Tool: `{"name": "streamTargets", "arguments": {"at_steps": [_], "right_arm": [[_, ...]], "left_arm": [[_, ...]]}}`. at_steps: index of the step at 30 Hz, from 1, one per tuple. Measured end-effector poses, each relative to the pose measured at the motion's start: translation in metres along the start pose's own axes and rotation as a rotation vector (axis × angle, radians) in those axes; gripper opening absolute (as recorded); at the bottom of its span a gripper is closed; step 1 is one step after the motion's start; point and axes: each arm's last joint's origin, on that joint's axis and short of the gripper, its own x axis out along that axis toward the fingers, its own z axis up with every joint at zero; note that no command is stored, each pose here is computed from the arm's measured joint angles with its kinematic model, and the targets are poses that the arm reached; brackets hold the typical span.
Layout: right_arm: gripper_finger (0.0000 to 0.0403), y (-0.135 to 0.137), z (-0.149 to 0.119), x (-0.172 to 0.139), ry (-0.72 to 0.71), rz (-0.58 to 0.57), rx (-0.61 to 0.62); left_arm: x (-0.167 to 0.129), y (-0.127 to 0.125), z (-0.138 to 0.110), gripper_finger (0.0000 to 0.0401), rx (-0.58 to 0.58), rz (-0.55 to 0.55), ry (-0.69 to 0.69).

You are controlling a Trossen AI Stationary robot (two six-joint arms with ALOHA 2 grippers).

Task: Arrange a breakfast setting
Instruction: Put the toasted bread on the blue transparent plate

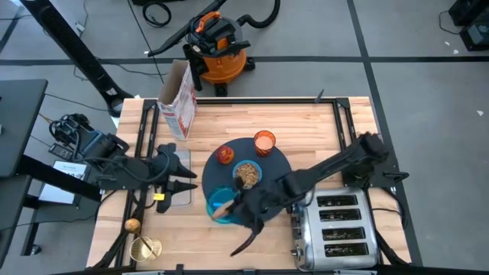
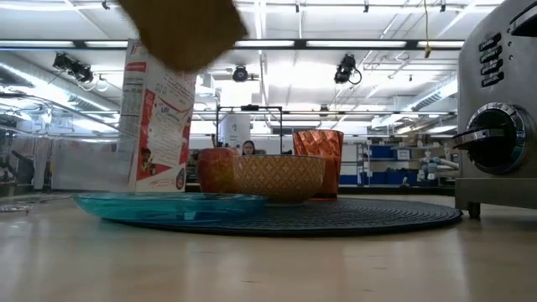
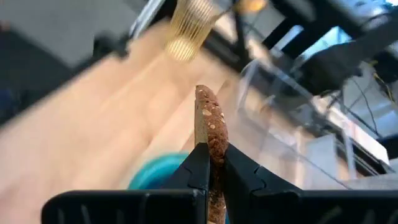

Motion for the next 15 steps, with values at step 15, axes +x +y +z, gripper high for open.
{"name": "streamTargets", "arguments": {"at_steps": [15], "right_arm": [[0.0032,0.039,-0.053,0.081,0.279,-0.099,-0.488]], "left_arm": [[0.0,0.002,-0.003,0.0141,0.007,0.014,0.025]]}}
